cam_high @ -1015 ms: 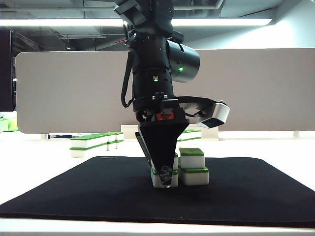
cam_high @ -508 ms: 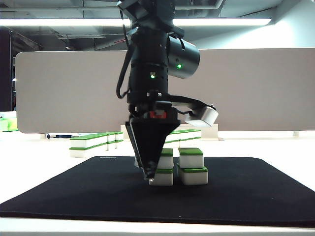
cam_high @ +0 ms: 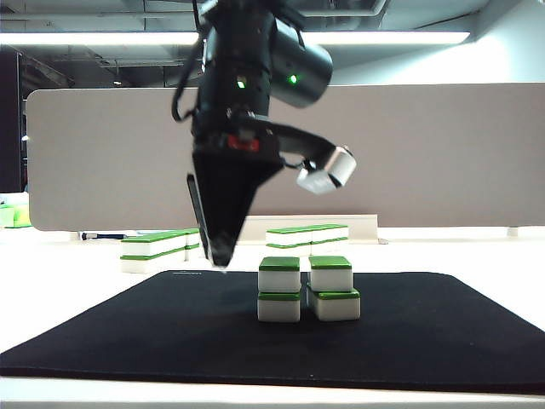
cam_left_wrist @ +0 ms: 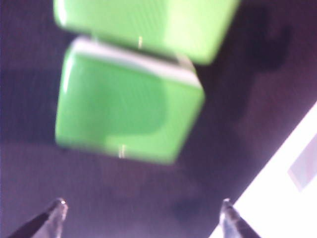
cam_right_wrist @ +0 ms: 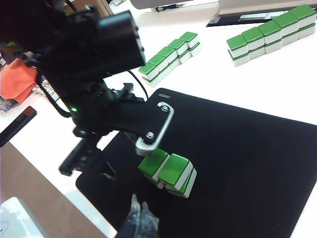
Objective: Take a mahjong tile from the mahjong wall and then place it on the table close to you.
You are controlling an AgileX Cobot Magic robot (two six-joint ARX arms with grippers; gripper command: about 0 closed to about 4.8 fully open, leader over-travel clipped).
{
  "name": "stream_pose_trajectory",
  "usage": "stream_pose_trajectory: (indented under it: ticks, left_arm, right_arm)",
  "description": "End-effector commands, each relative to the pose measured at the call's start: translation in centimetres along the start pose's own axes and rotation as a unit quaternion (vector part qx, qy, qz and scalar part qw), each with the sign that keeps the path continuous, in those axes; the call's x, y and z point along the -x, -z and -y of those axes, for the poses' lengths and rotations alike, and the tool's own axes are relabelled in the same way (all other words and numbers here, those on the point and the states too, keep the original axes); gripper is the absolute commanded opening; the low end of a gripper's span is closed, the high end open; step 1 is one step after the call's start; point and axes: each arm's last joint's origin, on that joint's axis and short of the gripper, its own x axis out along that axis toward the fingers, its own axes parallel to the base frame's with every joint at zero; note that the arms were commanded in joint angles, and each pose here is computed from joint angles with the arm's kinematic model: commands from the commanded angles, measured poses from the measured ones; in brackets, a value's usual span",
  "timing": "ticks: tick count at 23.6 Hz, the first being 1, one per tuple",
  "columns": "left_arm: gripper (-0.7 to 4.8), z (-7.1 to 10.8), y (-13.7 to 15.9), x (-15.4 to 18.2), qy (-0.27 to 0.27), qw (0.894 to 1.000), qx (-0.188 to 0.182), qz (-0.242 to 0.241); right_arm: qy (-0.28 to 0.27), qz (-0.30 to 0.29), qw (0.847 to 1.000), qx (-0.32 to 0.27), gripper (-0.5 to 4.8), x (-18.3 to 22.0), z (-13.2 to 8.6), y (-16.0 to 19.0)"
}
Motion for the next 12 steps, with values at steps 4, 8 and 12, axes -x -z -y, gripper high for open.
stream_pose_trajectory:
  ticks: [4,8,12]
  left_arm:
    - [3.61,0.6,2.3,3.9,-0.115,0.993,0.033,-0.013]
    - [2.63,1.0,3.8,6.2,-0.196,0.979,0.060,-0.017]
    - [2.07,1.9,5.2,8.2,-0.214,0.975,0.066,0.002]
  right_arm:
    - [-0.002,0.006,1.000,0.007,-0.01,0.1,-0.1,-0.2]
    - [0.013,-0.010,1.000,-0.009,-0.01,0.1,0.1,0.2]
    - [0.023,-0.047,0.998,-0.042,-0.01,0.1,0.2,1.1]
